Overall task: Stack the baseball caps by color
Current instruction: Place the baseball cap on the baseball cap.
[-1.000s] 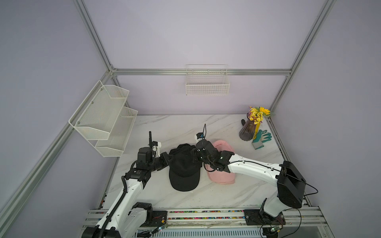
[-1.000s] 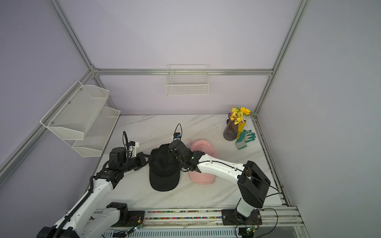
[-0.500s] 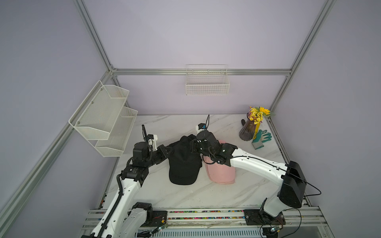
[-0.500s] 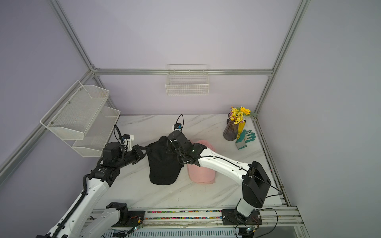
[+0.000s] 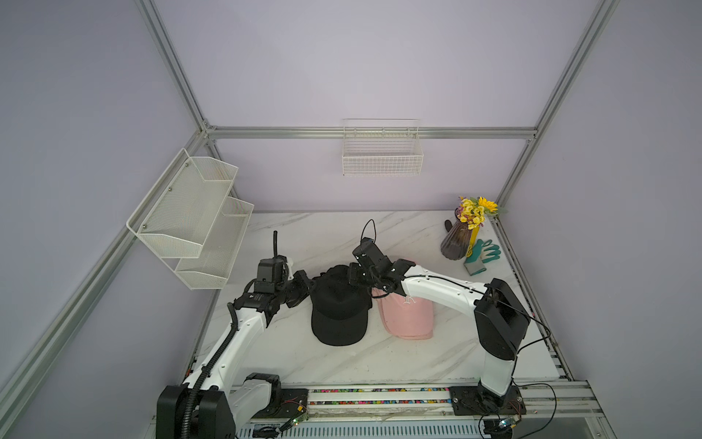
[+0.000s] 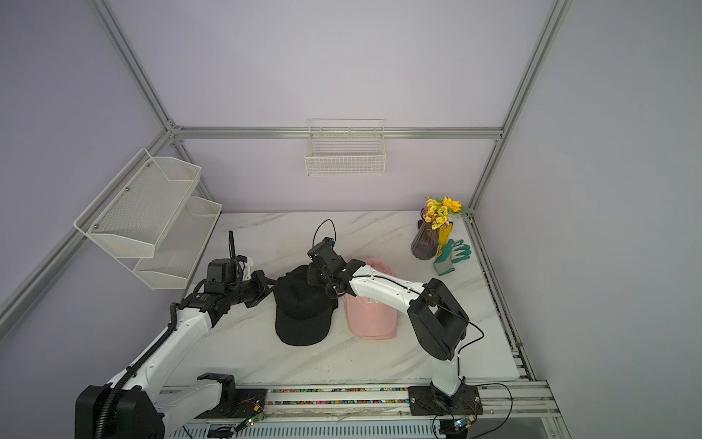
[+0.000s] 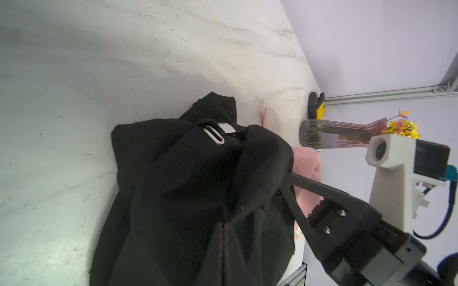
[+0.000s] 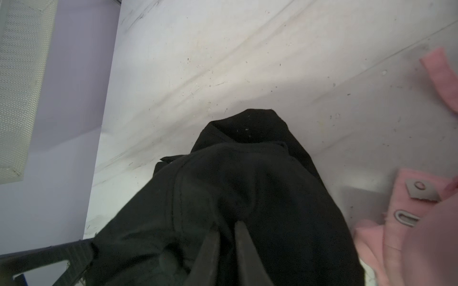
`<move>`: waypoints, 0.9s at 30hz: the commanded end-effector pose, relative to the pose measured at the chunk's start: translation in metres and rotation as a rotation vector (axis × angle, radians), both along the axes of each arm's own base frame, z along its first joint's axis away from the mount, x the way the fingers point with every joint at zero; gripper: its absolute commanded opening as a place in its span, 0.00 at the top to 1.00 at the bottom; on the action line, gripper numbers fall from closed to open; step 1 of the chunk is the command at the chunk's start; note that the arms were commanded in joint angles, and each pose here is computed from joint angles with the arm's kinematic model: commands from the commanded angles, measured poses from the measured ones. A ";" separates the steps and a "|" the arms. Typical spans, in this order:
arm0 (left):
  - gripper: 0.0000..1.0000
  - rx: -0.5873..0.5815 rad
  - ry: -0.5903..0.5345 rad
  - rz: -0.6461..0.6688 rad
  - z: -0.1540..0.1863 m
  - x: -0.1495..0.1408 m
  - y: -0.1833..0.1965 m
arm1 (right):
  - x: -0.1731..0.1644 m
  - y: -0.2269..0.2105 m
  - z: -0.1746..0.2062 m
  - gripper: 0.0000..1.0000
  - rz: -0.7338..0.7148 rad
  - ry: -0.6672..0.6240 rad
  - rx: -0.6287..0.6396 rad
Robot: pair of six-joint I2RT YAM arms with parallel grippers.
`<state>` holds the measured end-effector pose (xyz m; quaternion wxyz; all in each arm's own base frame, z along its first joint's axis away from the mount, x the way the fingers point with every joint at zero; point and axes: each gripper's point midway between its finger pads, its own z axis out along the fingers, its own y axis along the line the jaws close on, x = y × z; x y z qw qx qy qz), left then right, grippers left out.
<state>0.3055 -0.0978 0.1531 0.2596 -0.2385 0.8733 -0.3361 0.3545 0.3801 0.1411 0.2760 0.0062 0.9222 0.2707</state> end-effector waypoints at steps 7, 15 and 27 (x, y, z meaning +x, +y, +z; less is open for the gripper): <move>0.84 0.093 -0.038 0.090 -0.032 0.021 0.026 | 0.007 -0.008 -0.001 0.51 -0.042 -0.011 -0.023; 0.55 0.085 -0.155 0.085 -0.009 0.025 0.026 | 0.003 -0.010 0.042 0.24 0.013 -0.111 0.021; 0.29 0.167 -0.455 0.039 0.077 0.009 0.017 | 0.002 -0.029 0.065 0.13 0.061 -0.226 -0.044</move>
